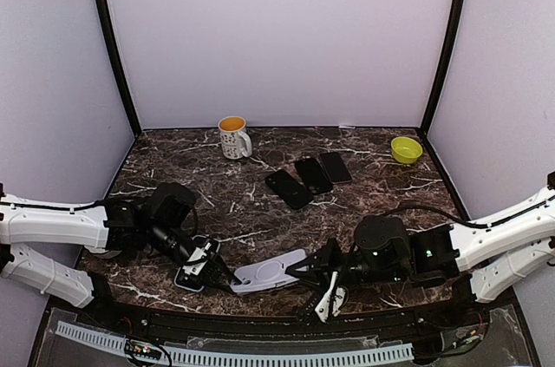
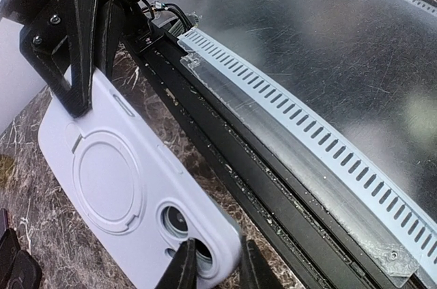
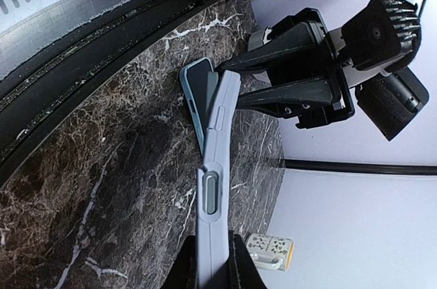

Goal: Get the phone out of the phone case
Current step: Remove the top left corner of the phone from the phone case.

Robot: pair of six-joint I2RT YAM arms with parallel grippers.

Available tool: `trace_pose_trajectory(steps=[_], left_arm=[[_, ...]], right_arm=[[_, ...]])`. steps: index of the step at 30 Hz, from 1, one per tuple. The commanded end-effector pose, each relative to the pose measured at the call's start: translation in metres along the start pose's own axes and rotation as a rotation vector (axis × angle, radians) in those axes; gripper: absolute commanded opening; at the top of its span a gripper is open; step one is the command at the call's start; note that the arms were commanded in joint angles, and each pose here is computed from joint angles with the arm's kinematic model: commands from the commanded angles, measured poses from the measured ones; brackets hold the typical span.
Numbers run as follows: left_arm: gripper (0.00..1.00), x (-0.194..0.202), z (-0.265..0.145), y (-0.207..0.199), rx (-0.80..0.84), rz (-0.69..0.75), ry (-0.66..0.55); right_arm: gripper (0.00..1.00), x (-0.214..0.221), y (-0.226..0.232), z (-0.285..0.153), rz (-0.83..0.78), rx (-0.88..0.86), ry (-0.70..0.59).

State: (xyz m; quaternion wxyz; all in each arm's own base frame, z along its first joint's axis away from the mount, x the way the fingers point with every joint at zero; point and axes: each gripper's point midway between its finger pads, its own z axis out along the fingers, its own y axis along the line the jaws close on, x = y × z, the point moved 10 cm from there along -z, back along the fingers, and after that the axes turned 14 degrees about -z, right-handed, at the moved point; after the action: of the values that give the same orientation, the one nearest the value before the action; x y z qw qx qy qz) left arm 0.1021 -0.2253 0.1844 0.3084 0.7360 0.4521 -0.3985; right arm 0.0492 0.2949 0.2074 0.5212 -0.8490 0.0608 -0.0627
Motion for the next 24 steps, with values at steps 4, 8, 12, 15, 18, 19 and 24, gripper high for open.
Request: trace_pose_trajectory(steps=[4, 8, 12, 15, 18, 19, 24], left_arm=[[0.22, -0.013, -0.002, 0.012, -0.02, -0.031, -0.024], [0.2, -0.014, -0.002, 0.016, -0.042, -0.033, -0.008], [0.19, -0.017, -0.004, 0.025, -0.141, -0.076, -0.004], [0.2, -0.022, -0.009, 0.032, -0.187, -0.096, -0.008], [0.28, -0.023, -0.013, 0.033, -0.217, -0.082, -0.021], [0.33, -0.025, -0.017, 0.034, -0.24, -0.068, -0.033], [0.48, -0.033, -0.037, 0.039, -0.405, 0.002, -0.082]], right_arm=[[0.0, -0.031, -0.027, 0.001, -0.141, 0.112, -0.147], [0.0, -0.037, -0.029, 0.002, -0.15, 0.124, -0.168], [0.0, -0.038, -0.022, 0.004, -0.167, 0.089, -0.17], [0.0, -0.038, -0.016, 0.004, -0.159, 0.066, -0.16], [0.0, -0.036, -0.015, 0.002, -0.114, 0.068, -0.135], [0.0, -0.034, -0.015, 0.002, -0.099, 0.066, -0.111], [0.0, -0.022, -0.012, -0.004, 0.036, 0.094, -0.038]])
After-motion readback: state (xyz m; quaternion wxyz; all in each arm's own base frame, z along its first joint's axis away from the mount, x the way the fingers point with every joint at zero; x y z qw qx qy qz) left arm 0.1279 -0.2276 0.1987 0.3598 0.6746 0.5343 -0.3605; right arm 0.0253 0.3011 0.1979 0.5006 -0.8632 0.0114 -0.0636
